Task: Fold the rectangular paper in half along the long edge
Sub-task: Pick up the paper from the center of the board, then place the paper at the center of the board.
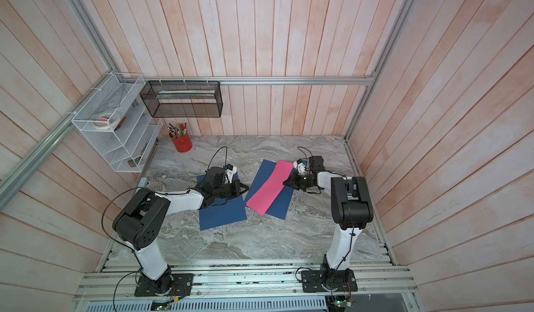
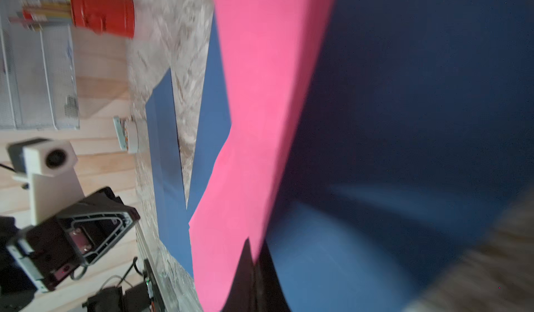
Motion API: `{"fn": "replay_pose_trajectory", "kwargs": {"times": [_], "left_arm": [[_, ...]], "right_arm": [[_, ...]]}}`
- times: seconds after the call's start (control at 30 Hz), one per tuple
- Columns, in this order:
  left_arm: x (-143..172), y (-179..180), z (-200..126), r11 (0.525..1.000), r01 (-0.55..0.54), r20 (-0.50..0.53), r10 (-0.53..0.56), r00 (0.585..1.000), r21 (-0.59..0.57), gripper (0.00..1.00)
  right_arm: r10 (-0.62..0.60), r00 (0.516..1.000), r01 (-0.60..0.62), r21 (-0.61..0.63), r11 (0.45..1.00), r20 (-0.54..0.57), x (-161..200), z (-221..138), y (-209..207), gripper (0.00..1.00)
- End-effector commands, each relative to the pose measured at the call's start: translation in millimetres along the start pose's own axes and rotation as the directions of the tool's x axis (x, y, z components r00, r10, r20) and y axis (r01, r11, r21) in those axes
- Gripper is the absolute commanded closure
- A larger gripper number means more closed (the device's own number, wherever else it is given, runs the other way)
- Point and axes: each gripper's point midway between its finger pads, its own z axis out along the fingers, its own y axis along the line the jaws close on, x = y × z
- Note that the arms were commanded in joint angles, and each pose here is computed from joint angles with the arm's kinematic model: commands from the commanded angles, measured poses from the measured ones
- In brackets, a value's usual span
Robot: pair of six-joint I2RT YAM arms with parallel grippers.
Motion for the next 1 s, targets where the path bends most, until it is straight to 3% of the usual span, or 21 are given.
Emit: {"fn": "replay_pose_trajectory", "kwargs": {"times": [0.0,0.17,0.5,0.57,0.63,0.8,0.87,0.97], "left_arm": [[-5,-10,-6,0.999,-0.035,0.011,0.034,0.999,0.026,1.0],[-4,-13,3,0.998,-0.019,-0.013,0.02,1.0,0.058,1.0],[-3,-8,6,0.999,-0.012,-0.023,0.013,1.0,0.046,1.0],[-1,-6,6,0.999,-0.01,-0.028,0.011,1.0,0.037,1.0],[-2,-5,6,1.0,-0.014,-0.026,0.015,1.0,0.025,1.0],[-6,2,9,0.999,-0.03,-0.032,0.029,0.999,-0.032,1.0],[-9,7,14,0.997,-0.038,-0.045,0.035,0.998,-0.068,1.0],[-14,7,24,0.993,-0.064,-0.055,0.059,0.997,-0.098,1.0]], "right_arm": [[0.074,0.99,-0.08,0.049,0.996,0.117,-25,-54,-22,1.0],[0.173,0.964,-0.207,0.156,0.966,0.204,-37,-94,-75,1.0],[0.314,0.916,-0.377,0.263,0.888,0.251,-20,-110,-149,1.0],[0.331,0.905,-0.399,0.263,0.879,0.267,-18,-117,-153,0.9],[0.319,0.902,-0.402,0.293,0.868,0.292,-18,-128,-150,0.78],[0.225,0.91,-0.349,0.346,0.871,0.349,-21,-154,-110,0.7],[0.161,0.935,-0.277,0.365,0.889,0.316,-19,-144,-82,0.7],[0.067,0.973,-0.144,0.357,0.923,0.22,-7,-100,-32,0.74]]}}
